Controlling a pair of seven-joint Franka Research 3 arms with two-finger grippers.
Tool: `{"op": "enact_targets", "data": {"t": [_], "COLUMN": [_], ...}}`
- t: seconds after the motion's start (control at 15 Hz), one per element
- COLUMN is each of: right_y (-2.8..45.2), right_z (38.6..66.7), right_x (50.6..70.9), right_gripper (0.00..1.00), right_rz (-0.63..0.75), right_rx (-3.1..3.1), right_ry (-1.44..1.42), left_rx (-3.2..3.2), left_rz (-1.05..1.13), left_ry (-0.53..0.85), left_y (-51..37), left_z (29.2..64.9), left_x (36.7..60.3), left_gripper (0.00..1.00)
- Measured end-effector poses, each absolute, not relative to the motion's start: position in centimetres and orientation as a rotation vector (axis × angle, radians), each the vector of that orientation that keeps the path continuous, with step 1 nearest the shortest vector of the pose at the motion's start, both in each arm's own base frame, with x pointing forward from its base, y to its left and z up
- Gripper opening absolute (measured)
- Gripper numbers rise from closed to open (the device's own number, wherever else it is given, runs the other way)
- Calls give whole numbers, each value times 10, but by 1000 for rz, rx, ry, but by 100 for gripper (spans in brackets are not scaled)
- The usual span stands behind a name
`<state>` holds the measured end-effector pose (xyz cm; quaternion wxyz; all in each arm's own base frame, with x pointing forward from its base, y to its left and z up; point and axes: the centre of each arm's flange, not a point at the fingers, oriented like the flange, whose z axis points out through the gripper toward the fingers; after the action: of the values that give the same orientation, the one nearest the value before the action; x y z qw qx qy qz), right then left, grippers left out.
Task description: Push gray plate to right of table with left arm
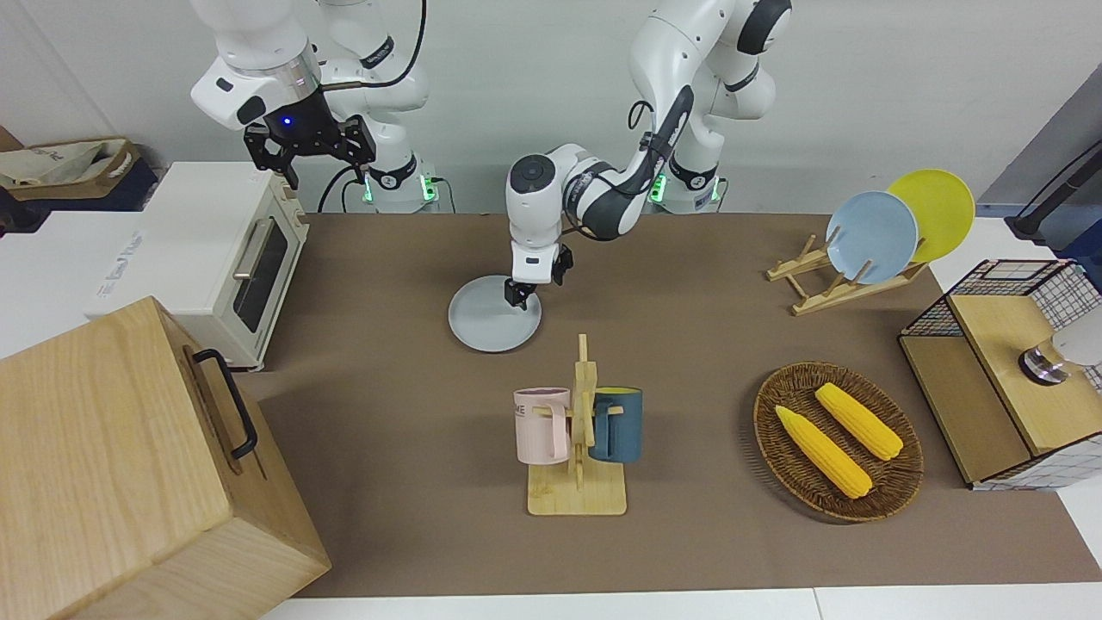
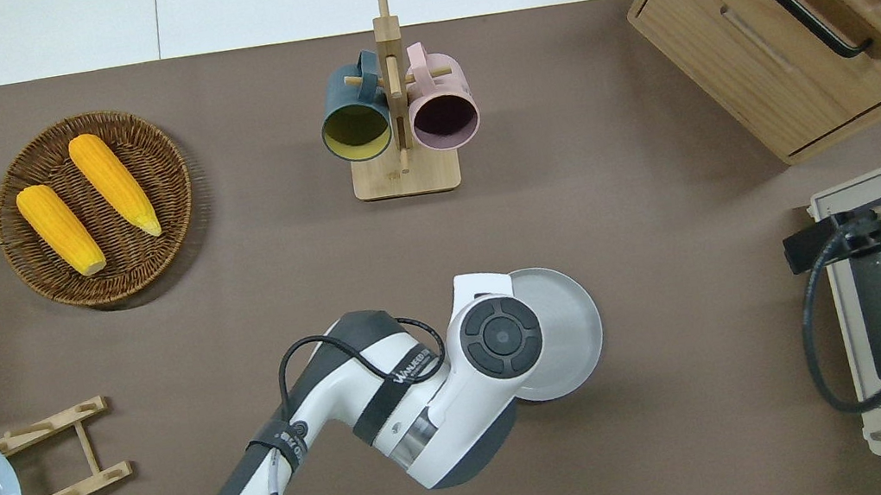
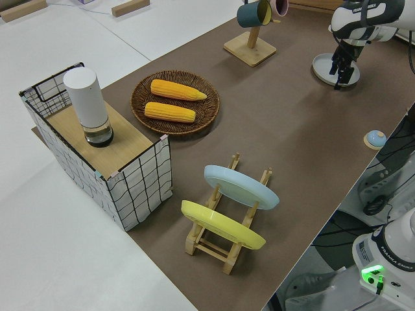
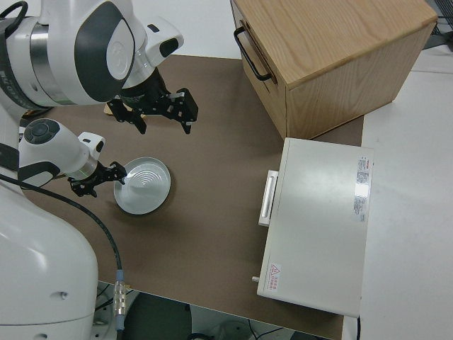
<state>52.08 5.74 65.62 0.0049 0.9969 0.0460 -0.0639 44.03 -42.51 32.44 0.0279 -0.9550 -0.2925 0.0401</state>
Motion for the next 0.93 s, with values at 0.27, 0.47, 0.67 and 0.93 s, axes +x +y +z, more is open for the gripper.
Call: {"op": "enact_targets", "data": {"t": [0.27, 0.47, 0.67, 0.93], "right_y": [57, 57, 57, 57], "right_z": [656, 656, 656, 656], "right_x": [521, 521, 521, 521], "right_gripper": [99, 99, 99, 99], "right_rz": [-200, -200, -200, -200], "right_rx": [3122, 3122, 3122, 3122], "right_ry": [144, 144, 144, 144], "left_rx": [-3020, -3040, -3056, -3090], "left_rz": [198, 190, 204, 200], "left_ry": [-595, -363, -249, -141], "left_y": [-341, -281, -215, -149], "left_z": [415, 459, 491, 548], "left_x": [478, 491, 514, 537], "left_gripper": [100, 100, 100, 100]}}
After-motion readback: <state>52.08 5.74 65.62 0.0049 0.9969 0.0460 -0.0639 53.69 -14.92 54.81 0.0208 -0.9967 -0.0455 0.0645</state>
